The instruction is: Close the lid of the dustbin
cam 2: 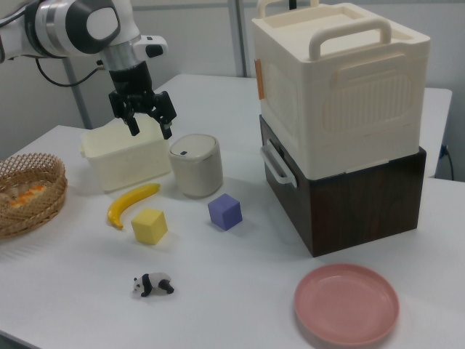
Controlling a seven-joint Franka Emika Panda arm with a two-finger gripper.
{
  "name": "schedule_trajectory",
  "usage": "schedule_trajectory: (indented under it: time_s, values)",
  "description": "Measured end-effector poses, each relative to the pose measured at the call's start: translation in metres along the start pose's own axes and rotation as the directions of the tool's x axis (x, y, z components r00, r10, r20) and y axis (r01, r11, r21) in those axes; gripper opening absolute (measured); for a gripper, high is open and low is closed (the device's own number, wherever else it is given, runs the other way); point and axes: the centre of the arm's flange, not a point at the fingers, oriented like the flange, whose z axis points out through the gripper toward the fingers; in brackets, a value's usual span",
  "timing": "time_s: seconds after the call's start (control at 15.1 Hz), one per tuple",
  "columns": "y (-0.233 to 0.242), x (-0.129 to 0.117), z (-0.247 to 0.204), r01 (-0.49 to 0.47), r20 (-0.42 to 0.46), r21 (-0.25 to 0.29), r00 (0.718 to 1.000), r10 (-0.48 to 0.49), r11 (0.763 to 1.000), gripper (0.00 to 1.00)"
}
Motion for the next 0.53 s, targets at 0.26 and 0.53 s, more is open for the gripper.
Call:
schedule_trajectory:
  time_s: [0.26, 0.53]
  values:
    - [0.0014, -0.0001, 0.0, -0.003, 0.0, 0.0, 1.0, 0.003, 1.0, 1.0]
    - [0.0018, -0.0001, -0.0002, -0.003, 0.0, 0.0, 1.0, 0.003, 1.0, 1.0]
